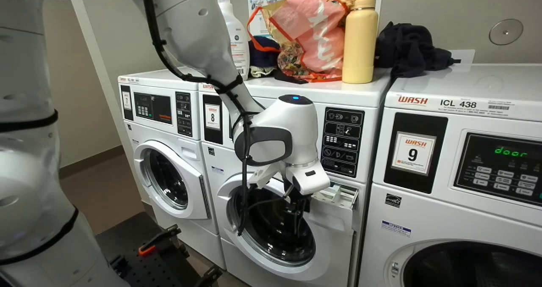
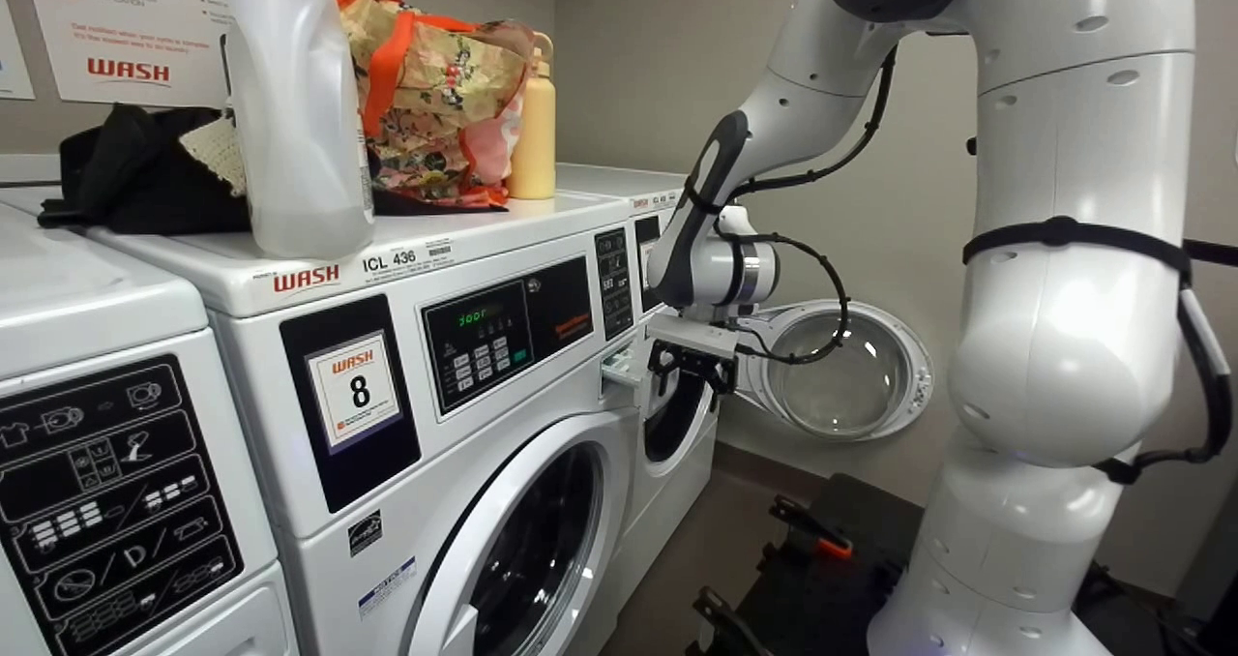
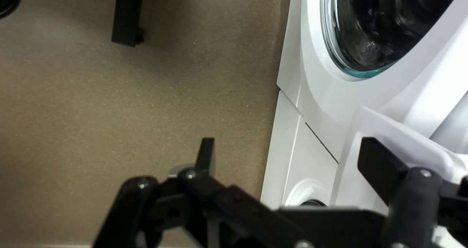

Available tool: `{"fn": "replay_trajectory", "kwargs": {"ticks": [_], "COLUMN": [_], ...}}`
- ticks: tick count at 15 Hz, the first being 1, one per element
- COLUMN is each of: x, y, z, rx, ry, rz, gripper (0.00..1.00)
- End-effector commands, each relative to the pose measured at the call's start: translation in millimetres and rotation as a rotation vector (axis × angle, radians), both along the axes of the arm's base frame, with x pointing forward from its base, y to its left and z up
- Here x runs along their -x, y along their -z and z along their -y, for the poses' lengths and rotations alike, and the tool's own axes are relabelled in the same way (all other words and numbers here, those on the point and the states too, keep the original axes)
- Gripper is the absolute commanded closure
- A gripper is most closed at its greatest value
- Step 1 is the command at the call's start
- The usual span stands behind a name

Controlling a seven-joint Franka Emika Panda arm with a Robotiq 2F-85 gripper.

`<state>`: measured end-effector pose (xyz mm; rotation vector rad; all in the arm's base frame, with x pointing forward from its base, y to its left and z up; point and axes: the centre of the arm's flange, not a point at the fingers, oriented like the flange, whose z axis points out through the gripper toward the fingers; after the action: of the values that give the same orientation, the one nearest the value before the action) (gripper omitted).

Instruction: Close the soap compartment of the washing machine

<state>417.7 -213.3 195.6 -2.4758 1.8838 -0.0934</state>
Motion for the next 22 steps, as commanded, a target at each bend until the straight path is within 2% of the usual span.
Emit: {"fn": "replay_trajectory", "kwargs": {"ticks": [1, 12, 17, 22], "x": [-27.2, -79.1, -72.7, -55.0], "y": [3.9, 11.7, 5.8, -2.8], "z": [-2.4, -17.5, -10.5, -1.1], "rx": [0.023, 0.028, 0.041, 0.04], "ry": [0.029, 0.006, 0.026, 0.034], "rz": [0.035, 0.096, 0.112, 0.093], "gripper": [0.0, 0.0, 0.0, 0.0]}}
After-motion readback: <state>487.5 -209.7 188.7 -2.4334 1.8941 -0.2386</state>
